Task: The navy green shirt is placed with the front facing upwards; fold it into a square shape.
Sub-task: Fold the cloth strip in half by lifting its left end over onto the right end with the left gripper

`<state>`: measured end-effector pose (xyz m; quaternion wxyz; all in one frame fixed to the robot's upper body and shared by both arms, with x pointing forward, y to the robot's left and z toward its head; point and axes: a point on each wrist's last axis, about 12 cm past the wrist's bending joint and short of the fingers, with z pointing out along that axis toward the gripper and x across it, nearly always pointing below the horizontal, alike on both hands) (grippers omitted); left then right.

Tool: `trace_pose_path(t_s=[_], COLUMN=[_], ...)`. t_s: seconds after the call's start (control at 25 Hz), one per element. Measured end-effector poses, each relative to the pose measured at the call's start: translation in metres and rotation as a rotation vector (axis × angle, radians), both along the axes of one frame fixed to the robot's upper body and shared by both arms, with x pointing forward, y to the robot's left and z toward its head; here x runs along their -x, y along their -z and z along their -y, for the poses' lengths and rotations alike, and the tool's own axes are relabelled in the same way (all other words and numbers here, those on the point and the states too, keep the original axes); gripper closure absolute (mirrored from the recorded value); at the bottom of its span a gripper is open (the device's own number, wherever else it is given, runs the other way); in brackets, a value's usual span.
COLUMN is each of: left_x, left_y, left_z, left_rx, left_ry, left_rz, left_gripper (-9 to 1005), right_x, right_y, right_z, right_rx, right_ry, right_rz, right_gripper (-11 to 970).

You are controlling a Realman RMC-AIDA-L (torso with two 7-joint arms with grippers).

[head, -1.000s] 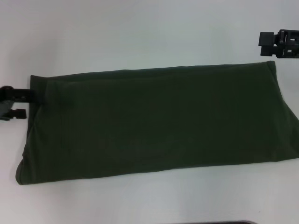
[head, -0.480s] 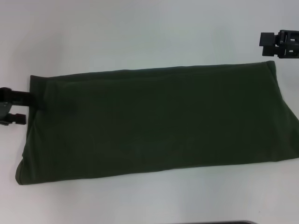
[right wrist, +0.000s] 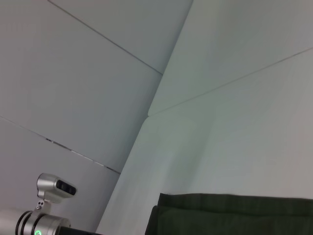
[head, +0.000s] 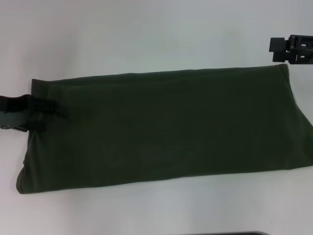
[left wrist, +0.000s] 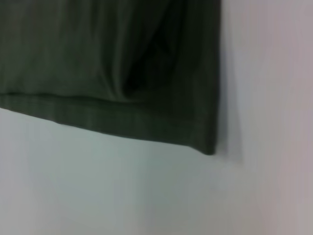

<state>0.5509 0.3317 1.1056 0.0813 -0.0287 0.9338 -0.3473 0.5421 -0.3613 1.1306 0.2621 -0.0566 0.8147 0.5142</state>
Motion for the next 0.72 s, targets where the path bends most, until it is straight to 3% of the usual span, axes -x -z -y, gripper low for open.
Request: trace_pose_path(t_s=[0.72], left_x=[-0.002], left_y=[0.013], left_z=[0.007], left_rx=[-0.064], left_ry=[0.002], left_rz=[-0.011], left_gripper=[98], right_x=[0.0], right_y=[0.0], right_z=[0.0], right_rx=[-0.006], right_ry=[0.003], right_rz=[-0.012], right_gripper=[45])
